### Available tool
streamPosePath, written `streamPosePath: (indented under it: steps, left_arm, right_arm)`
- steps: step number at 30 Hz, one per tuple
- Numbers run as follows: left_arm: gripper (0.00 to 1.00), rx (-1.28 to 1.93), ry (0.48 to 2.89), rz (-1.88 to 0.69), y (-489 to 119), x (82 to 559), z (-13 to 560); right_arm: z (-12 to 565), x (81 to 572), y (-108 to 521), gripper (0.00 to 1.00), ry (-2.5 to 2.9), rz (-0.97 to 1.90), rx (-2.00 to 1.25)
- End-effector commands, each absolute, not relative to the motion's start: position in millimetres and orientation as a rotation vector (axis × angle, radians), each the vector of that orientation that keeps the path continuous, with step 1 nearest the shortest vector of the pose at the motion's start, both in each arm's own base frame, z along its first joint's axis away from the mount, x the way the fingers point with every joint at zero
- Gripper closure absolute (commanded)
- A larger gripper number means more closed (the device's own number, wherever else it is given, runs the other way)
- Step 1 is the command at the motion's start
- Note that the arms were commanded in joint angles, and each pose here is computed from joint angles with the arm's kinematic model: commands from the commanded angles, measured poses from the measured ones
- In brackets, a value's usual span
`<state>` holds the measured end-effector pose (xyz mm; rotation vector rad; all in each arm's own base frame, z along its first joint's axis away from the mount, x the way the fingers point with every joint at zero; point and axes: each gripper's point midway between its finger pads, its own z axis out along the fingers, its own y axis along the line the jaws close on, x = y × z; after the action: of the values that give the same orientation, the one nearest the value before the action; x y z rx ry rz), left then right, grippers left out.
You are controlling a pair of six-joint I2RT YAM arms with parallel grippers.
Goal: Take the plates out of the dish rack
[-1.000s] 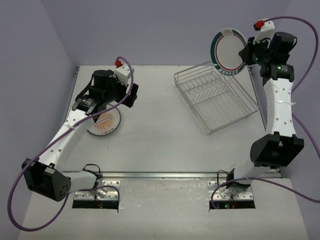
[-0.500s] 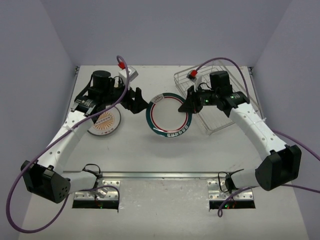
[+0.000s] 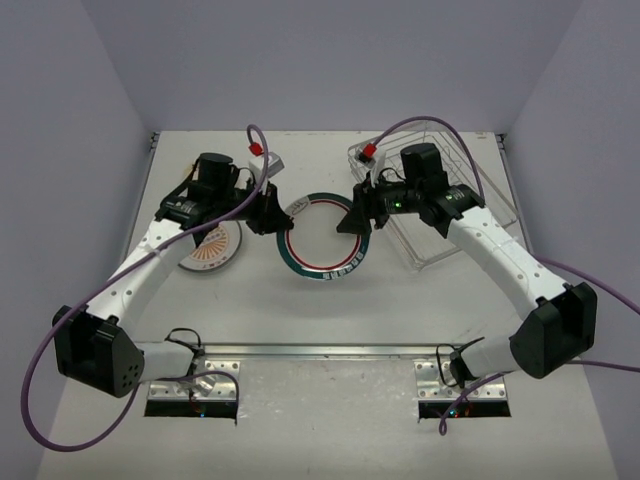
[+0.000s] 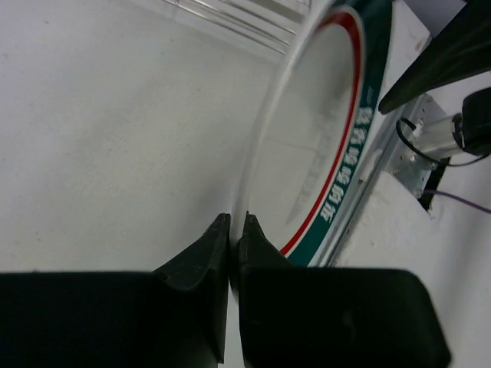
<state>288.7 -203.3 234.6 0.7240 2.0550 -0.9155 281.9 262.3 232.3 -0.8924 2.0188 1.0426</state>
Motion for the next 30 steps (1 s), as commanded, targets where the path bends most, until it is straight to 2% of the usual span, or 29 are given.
streamPosePath:
  steps: [1,3,4,6,16,21,27,30]
  left_arm:
    - [1.00,0.650,2.084,-0.891,-179,301,232]
    - [1.00,0.572,2.113,-0.923,-157,308,228]
    - [1.00,0.539,2.124,-0.925,-147,311,227]
    - [1.00,0.419,2.172,-0.907,-109,321,218]
    - [1.00,0.049,2.391,-0.835,18,332,156]
    - [1.00,-0.140,2.427,-0.904,61,338,135]
    - [1.00,-0.267,2.457,-0.867,95,347,111]
    - [0.95,-0.279,2.460,-0.813,105,354,104]
  right_arm:
    - [270,289,271,0.32,1.927,1.060,-0.874]
    - [268,295,266,0.10,1.948,1.009,-0.837]
    - [267,298,263,0.05,1.954,0.986,-0.823]
    - [261,306,256,0.01,1.985,0.921,-0.775]
    - [235,334,182,0.01,2.114,0.825,-0.461]
    - [223,334,157,0.01,2.138,0.803,-0.391]
    - [218,329,150,0.01,2.144,0.801,-0.379]
    - [217,329,150,0.01,2.147,0.805,-0.374]
